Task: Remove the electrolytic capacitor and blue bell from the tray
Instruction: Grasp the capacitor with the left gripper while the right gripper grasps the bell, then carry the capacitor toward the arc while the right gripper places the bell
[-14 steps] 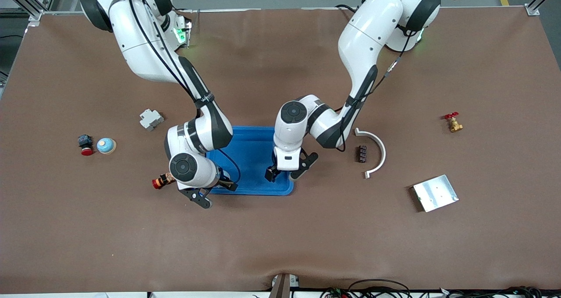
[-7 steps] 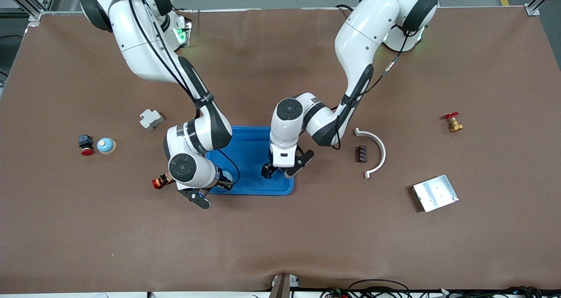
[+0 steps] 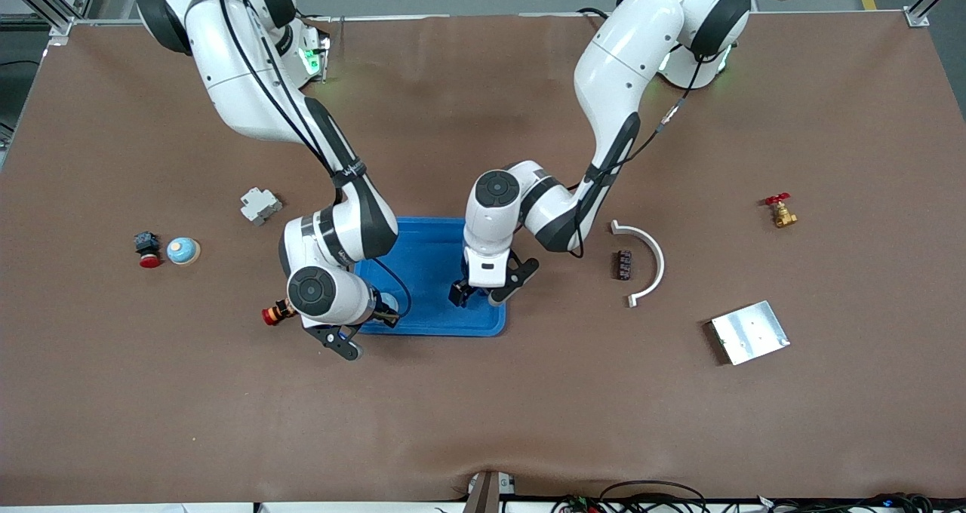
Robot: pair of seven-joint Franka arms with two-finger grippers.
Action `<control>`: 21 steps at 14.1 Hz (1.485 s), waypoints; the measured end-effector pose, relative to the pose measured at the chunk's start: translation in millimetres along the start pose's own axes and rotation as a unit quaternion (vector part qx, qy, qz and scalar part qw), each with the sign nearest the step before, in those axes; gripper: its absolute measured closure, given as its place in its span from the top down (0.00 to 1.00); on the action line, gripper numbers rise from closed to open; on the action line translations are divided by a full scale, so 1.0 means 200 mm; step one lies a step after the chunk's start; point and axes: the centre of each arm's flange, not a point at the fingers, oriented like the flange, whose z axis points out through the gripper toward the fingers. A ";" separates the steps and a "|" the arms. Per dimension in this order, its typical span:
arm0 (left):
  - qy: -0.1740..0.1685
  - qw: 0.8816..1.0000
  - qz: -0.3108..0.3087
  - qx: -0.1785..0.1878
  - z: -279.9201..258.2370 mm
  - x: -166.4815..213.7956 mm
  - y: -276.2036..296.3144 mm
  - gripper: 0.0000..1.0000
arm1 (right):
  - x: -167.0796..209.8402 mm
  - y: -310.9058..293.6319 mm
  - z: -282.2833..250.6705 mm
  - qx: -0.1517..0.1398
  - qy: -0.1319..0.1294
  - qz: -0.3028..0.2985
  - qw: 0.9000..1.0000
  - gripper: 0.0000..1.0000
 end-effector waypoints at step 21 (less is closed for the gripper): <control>0.004 1.000 0.003 0.000 -0.04 0.03 0.03 0.34 | 0.97 1.29 -0.30 -0.054 0.033 -0.303 0.951 0.62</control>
